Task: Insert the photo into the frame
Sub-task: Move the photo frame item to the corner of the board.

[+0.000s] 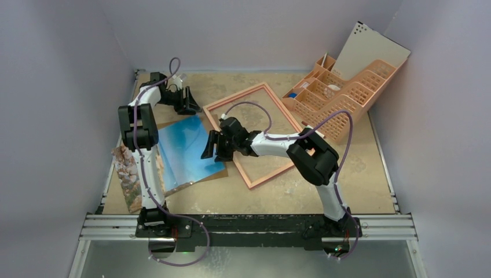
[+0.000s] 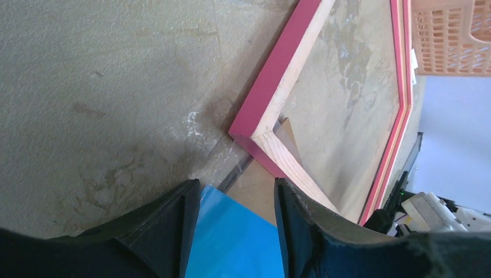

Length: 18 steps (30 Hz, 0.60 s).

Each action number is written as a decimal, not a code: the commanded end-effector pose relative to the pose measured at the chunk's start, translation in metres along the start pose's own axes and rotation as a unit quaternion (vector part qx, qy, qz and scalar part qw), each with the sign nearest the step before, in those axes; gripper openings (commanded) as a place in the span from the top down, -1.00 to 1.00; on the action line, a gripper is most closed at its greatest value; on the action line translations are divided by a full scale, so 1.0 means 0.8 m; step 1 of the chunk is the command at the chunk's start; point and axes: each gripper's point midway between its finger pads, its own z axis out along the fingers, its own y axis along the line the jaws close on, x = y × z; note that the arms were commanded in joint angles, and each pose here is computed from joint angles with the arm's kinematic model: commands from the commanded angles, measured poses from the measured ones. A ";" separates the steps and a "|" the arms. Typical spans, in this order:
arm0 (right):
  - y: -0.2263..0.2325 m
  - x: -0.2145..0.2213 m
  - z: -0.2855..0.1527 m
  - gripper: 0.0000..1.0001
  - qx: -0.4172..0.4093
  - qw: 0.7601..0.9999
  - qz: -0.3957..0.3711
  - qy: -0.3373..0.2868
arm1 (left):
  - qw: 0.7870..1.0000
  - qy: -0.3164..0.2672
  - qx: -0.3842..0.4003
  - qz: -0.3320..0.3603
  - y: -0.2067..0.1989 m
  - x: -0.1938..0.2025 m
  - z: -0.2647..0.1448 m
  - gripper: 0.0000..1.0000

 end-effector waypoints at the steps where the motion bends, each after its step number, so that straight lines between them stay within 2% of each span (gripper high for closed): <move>1: -0.030 0.024 0.013 -0.40 0.033 0.999 -0.001 0.032 | 0.988 0.108 -0.030 -0.110 0.046 0.100 0.035 -0.07; 7: -0.033 0.027 0.016 -0.39 0.029 0.999 0.002 0.037 | 0.987 0.090 -0.030 -0.129 0.043 0.093 0.018 -0.02; 16: -0.030 0.030 0.023 -0.36 0.020 0.999 -0.001 0.047 | 0.993 0.076 -0.046 -0.082 0.032 0.084 -0.010 0.15; 18: -0.029 0.016 0.023 -0.36 0.027 0.999 0.001 0.035 | 0.992 0.079 -0.048 -0.082 0.033 0.089 -0.009 0.15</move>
